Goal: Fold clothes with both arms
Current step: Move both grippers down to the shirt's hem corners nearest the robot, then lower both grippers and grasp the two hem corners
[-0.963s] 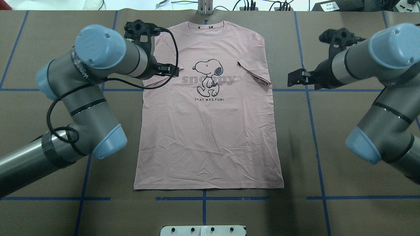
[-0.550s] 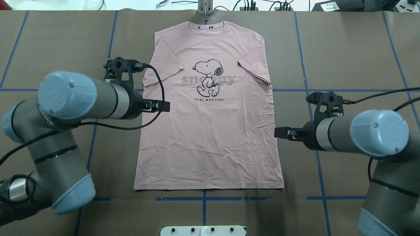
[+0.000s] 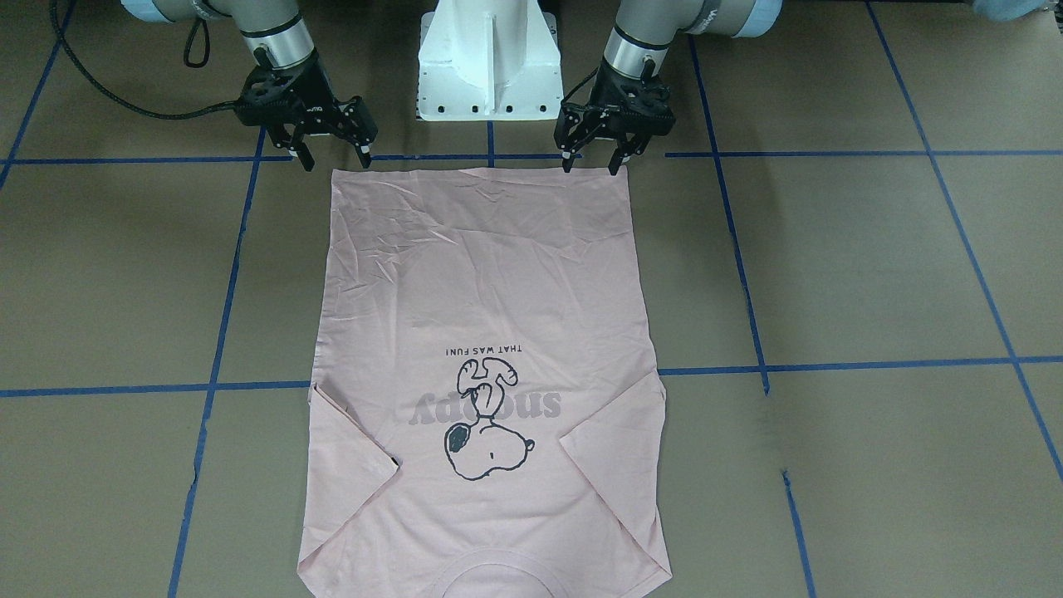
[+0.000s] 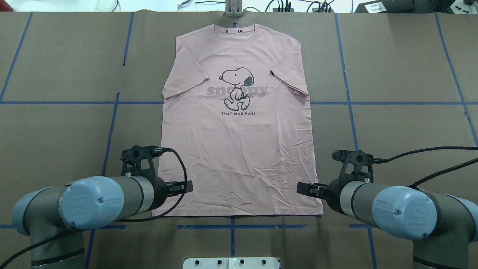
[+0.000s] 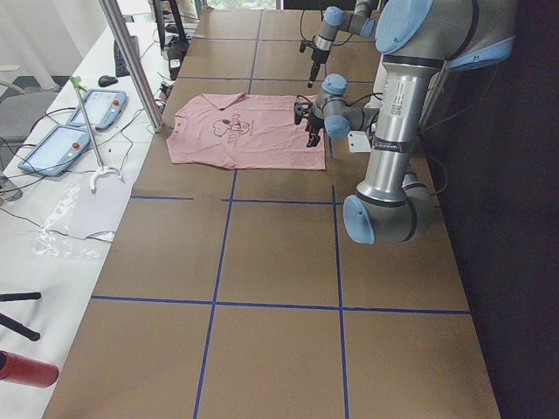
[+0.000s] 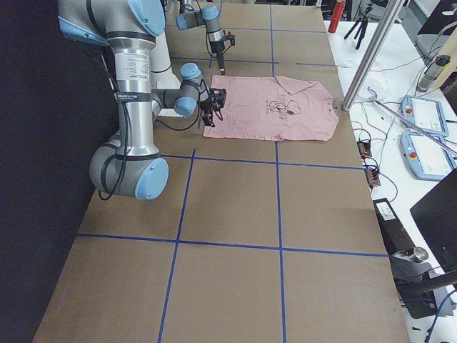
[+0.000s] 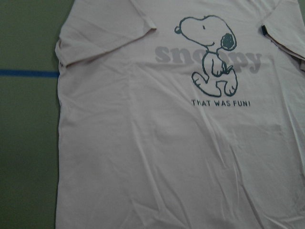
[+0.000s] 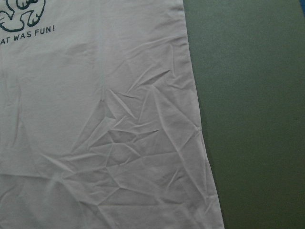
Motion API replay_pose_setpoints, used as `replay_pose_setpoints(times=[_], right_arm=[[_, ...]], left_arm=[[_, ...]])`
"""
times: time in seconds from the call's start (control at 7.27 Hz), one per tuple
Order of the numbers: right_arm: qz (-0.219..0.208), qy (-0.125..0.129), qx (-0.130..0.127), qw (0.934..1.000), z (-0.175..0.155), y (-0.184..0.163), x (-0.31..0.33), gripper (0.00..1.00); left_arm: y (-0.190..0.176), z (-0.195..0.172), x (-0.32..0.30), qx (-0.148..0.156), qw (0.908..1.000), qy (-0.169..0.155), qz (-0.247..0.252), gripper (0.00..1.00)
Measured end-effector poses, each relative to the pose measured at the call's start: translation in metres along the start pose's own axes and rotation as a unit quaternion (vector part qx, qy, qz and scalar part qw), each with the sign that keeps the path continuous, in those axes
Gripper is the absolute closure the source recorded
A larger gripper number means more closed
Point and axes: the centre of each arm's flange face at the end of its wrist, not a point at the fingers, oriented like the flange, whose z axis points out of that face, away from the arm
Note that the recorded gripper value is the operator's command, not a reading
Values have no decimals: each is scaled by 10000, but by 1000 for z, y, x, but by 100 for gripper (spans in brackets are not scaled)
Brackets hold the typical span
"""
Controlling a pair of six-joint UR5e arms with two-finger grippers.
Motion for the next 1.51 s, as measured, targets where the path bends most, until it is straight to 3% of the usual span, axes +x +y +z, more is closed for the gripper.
replay_pose_setpoints(times=[0.41, 1.51], right_arm=[[-6, 3, 49, 10000, 1, 2, 0, 1], [-12, 57, 58, 10000, 2, 2, 5, 0]], left_arm=[[29, 21, -35, -76, 9991, -407, -64, 33], [40, 38, -46, -139, 9981, -604, -17, 50]])
